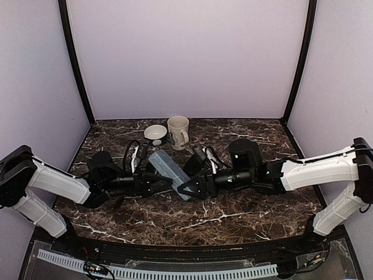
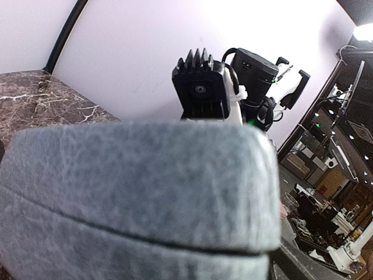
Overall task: Organize the sunglasses
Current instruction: Pass from the right arm to the left
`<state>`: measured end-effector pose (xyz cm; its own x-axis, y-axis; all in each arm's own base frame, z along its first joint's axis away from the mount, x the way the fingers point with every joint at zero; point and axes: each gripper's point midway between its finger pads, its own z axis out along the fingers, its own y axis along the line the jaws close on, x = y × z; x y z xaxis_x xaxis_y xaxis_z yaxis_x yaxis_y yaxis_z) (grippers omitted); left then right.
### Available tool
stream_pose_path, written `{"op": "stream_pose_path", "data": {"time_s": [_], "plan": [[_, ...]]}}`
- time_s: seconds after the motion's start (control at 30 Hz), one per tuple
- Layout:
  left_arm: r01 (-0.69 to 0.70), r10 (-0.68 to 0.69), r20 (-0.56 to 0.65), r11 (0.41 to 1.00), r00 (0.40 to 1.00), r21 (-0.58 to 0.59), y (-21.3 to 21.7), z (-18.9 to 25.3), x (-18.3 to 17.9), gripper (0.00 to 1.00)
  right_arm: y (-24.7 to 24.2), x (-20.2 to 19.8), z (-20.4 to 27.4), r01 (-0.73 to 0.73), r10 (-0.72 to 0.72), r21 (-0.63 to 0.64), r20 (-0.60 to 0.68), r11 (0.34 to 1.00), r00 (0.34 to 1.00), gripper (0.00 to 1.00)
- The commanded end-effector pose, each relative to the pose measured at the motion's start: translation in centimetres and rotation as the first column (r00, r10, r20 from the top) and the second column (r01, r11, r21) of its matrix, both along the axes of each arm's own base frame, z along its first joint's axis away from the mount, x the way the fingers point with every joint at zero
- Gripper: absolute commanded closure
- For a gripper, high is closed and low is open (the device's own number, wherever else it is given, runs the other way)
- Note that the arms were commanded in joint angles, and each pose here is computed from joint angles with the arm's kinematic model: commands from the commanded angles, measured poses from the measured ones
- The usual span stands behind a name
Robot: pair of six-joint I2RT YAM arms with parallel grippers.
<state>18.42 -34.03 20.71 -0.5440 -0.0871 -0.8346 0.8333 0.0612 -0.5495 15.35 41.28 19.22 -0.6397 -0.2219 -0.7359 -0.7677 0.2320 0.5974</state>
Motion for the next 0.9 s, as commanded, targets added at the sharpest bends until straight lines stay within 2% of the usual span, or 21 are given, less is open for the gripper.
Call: {"op": "stream_pose_path", "data": {"time_s": [0.0,0.17,0.3,0.87], "plan": [[0.095,-0.087,0.093,0.991,0.992,-0.089,0.1,3.3,-1.8,0.09,0.3,0.5,3.2,-0.005,-0.002,0.124,0.06,0.992,0.998,0.82],[0.103,-0.092,0.112,0.99,0.989,-0.099,0.2,3.9,-2.0,0.18,0.5,0.7,3.2,-0.004,-0.006,0.138,0.069,0.99,0.998,0.82],[0.105,-0.092,0.117,0.989,0.989,-0.104,0.3,4.1,-2.1,0.19,0.5,0.7,3.1,-0.004,-0.006,0.145,0.073,0.989,0.997,0.82],[0.091,-0.073,0.141,0.988,0.987,-0.124,0.6,5.0,-2.1,0.11,0.7,0.8,2.0,-0.003,-0.005,0.133,0.066,0.991,0.998,0.82]]}}
